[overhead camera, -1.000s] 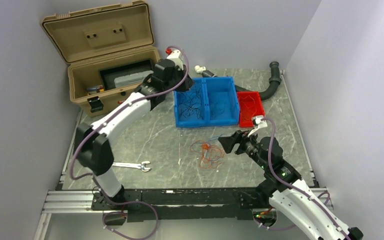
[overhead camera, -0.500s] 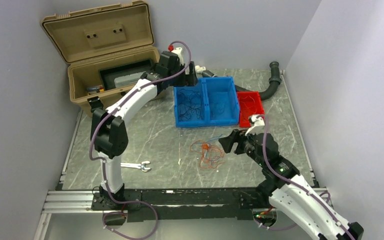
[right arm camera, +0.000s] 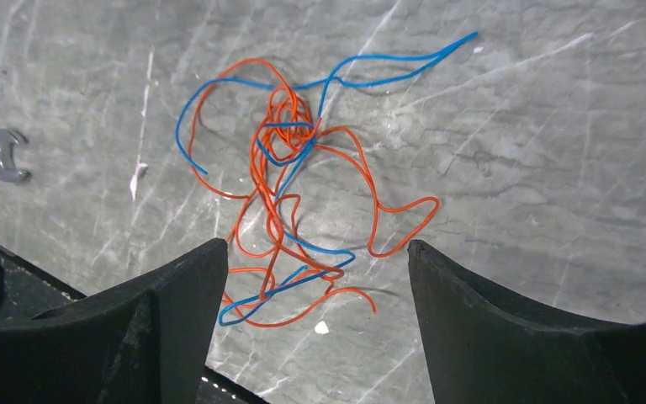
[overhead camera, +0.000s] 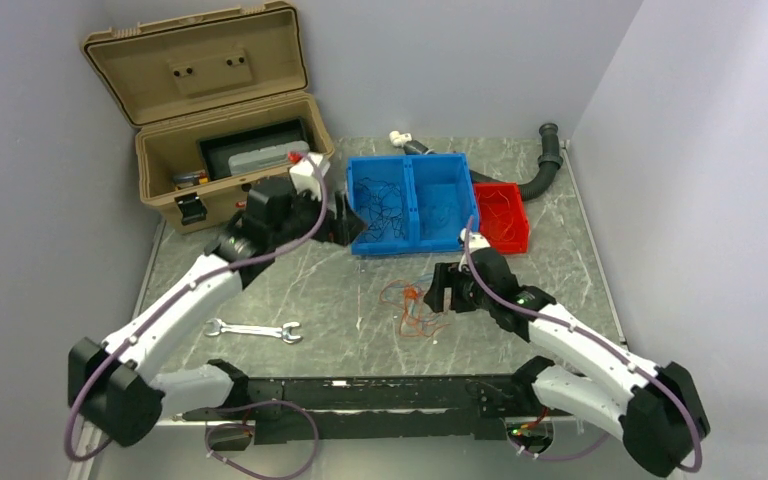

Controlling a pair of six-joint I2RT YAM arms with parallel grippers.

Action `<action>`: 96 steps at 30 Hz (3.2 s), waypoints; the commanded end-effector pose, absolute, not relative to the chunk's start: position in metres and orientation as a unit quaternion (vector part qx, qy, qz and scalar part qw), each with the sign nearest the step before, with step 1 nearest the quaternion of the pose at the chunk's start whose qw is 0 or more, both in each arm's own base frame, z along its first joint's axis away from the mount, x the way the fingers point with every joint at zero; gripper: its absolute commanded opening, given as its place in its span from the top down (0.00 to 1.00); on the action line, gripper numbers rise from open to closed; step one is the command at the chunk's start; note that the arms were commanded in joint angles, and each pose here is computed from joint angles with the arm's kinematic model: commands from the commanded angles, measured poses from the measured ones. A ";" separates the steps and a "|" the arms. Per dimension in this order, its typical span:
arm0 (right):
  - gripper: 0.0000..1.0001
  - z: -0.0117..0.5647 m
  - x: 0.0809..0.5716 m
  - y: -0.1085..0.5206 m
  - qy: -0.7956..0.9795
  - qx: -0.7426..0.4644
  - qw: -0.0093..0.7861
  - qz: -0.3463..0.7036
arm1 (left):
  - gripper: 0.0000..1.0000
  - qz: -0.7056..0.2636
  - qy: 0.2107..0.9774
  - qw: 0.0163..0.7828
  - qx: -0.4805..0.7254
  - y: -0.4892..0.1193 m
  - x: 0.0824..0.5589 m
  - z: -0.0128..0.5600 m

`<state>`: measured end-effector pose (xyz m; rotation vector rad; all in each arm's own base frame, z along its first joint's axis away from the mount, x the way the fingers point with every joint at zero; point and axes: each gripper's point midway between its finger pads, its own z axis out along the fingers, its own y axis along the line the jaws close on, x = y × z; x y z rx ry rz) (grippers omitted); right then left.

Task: Untangle the cables

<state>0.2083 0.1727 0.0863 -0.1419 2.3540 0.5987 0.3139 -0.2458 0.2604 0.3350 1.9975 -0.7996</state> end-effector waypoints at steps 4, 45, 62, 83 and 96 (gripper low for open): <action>0.26 0.074 0.219 0.200 0.914 -0.064 0.311 0.252 | 0.01 -0.352 0.766 0.502 0.194 -0.247 0.273 0.220; 0.46 0.086 0.213 0.224 0.912 -0.060 0.350 0.207 | 0.11 -0.368 0.748 0.430 0.347 -0.299 0.225 0.126; 0.69 0.093 0.205 0.250 0.905 -0.113 0.322 0.255 | 0.15 -0.370 0.758 0.400 0.359 -0.308 0.224 0.114; 0.88 0.096 0.197 0.254 0.898 -0.158 0.314 0.264 | 0.15 -0.371 0.742 0.426 0.361 -0.305 0.224 0.124; 1.00 0.290 0.204 0.255 0.805 -0.188 0.453 0.334 | 0.14 -0.387 0.704 0.476 0.358 -0.299 0.217 0.149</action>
